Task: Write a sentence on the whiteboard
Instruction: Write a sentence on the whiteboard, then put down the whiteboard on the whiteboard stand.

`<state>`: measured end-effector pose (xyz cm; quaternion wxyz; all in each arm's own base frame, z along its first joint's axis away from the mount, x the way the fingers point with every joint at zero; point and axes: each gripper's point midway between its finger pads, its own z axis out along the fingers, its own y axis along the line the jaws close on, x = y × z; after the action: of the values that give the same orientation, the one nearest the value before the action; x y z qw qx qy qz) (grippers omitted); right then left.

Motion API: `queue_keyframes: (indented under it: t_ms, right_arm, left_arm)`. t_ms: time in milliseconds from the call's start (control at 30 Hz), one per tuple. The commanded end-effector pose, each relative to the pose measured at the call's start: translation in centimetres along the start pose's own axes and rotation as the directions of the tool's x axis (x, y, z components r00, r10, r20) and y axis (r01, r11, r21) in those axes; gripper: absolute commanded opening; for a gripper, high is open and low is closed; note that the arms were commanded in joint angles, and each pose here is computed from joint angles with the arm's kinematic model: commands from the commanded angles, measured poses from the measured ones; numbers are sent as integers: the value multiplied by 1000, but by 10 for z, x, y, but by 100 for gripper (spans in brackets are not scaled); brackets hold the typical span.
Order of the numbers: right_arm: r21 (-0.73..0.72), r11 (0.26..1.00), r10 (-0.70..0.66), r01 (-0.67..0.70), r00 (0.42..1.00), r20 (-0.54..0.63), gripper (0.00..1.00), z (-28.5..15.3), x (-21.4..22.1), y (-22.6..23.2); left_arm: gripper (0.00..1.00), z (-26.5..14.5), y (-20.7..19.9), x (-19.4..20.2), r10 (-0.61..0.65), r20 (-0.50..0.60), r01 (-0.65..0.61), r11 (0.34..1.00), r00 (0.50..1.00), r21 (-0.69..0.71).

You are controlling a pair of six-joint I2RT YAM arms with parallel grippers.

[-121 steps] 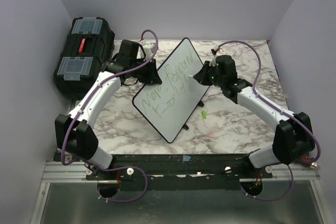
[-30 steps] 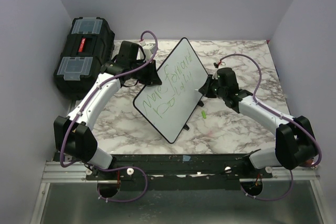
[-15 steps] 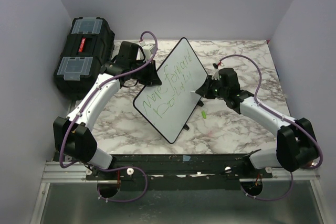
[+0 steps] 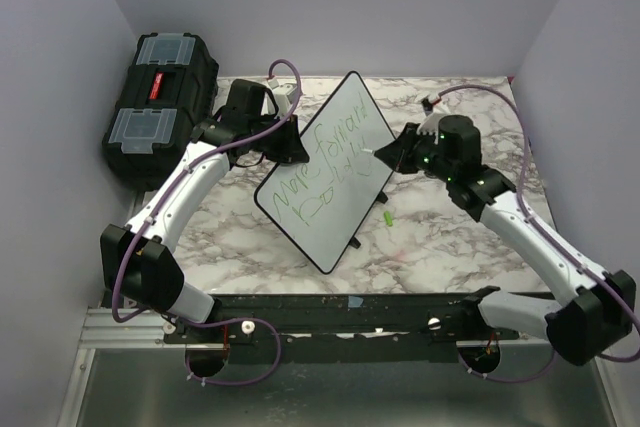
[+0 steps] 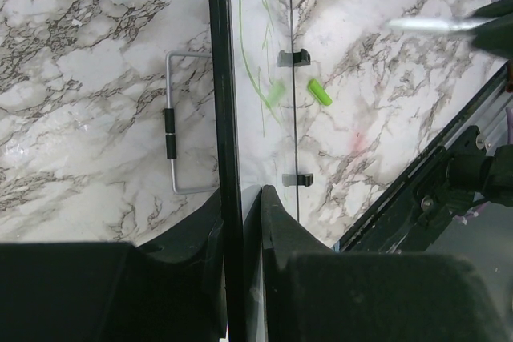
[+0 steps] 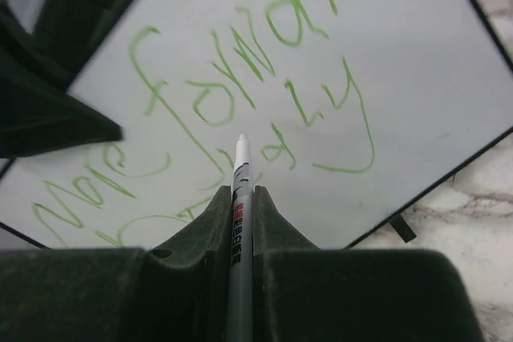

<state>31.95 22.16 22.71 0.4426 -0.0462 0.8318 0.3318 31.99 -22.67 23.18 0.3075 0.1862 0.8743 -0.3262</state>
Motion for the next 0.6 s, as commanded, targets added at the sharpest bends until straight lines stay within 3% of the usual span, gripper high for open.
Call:
queue_keyframes:
  t_ms: [0, 267, 567]
  right_arm:
    - [66, 997, -55, 47, 991, 119, 1, -40, -45, 11]
    - [127, 991, -62, 34, 973, 223, 1, -74, -65, 10]
    - [136, 990, -69, 41, 976, 209, 1, -75, -55, 5]
  left_arm:
    - [0, 12, 21, 42, 71, -150, -85, 993, 986, -86]
    - [0, 11, 29, 48, 49, -168, -71, 989, 984, -128]
    - [0, 16, 36, 55, 30, -183, -58, 987, 983, -151]
